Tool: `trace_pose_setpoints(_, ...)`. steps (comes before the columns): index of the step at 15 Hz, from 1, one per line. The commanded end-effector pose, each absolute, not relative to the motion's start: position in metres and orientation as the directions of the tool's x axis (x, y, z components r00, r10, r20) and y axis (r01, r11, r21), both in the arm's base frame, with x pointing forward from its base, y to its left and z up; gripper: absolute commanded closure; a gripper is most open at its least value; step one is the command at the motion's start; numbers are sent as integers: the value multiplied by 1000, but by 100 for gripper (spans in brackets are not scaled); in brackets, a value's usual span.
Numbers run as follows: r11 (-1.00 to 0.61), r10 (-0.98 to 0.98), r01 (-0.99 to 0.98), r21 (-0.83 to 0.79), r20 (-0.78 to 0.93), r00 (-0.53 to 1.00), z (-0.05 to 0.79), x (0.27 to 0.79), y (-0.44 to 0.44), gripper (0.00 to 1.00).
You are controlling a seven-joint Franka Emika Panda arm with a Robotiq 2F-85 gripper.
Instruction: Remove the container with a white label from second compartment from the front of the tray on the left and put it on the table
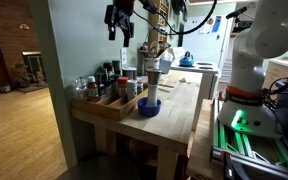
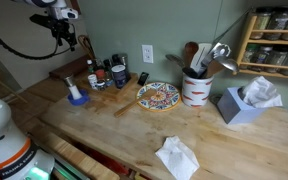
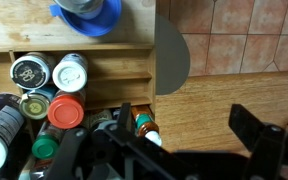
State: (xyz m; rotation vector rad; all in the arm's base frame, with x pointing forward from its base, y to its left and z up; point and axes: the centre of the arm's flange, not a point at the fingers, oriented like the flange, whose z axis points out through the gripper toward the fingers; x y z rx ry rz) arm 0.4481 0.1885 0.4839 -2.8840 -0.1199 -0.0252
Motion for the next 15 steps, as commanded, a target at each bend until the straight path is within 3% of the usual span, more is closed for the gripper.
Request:
trace_pose_setpoints(1, -965, 82, 92, -247, 53, 995, 482, 456, 189, 0)
trace_pose_setpoints(15, -990, -127, -125, -72, 34, 991, 432, 523, 176, 0)
